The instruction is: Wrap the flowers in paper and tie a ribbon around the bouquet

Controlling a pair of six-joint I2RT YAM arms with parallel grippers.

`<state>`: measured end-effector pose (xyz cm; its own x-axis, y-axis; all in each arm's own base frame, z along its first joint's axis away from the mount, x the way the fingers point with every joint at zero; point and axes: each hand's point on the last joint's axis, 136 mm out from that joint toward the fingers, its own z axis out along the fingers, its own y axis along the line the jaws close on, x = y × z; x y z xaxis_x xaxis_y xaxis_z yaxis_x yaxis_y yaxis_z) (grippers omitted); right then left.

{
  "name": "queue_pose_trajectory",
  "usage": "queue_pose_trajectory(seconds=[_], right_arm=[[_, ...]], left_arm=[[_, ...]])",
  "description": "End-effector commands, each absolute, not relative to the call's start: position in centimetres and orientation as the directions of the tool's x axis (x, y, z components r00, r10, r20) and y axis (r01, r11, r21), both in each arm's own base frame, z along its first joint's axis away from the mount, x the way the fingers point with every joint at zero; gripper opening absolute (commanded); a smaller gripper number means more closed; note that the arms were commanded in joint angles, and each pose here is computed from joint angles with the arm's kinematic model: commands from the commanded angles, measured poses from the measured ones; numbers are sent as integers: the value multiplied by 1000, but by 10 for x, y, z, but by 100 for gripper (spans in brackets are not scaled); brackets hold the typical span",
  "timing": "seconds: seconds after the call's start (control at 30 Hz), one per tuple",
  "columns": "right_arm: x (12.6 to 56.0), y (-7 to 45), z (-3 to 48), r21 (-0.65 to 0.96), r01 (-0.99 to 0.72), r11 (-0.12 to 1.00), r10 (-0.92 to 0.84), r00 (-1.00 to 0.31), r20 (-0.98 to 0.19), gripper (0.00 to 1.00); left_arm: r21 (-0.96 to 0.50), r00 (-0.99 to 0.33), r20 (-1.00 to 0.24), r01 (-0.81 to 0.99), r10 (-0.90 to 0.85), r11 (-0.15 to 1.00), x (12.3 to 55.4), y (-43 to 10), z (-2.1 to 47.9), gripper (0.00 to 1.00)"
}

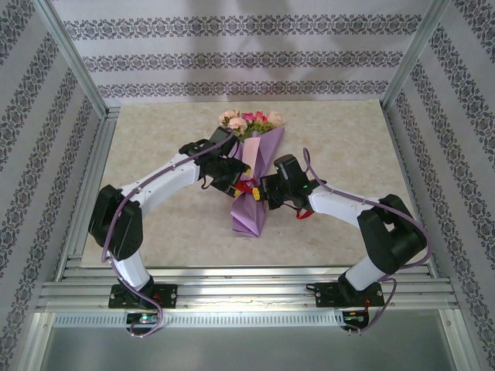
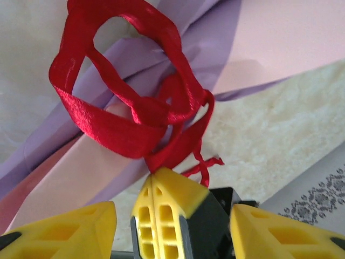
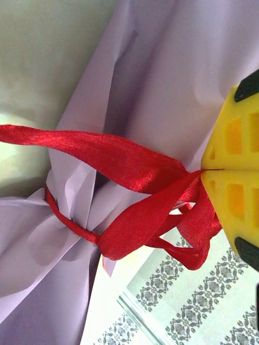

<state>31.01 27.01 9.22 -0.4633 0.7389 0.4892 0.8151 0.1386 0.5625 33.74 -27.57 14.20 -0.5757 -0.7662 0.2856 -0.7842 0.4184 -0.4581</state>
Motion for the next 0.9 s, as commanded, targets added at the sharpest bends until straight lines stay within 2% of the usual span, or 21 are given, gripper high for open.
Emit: queue_pose_trajectory(seconds=[0.0, 0.4, 0.57, 0.87], right_arm=[[308, 274, 89, 552, 823, 132, 737, -454, 501, 0], [310, 275, 92, 560, 819, 126, 735, -456, 501, 0], [310, 275, 93, 563, 816, 126, 734, -459, 501, 0], [312, 276, 94, 569, 814, 120, 734, -458, 502, 0]], left_arm=[[-395, -423, 394, -879, -816, 265, 335, -286, 148, 58], [-348, -425, 361, -887, -830, 303, 342, -284, 117, 54], [-365, -422, 350, -884, -837, 293, 353, -283, 113, 49], [-364, -436, 342, -878, -833, 310, 354, -283, 111, 47]])
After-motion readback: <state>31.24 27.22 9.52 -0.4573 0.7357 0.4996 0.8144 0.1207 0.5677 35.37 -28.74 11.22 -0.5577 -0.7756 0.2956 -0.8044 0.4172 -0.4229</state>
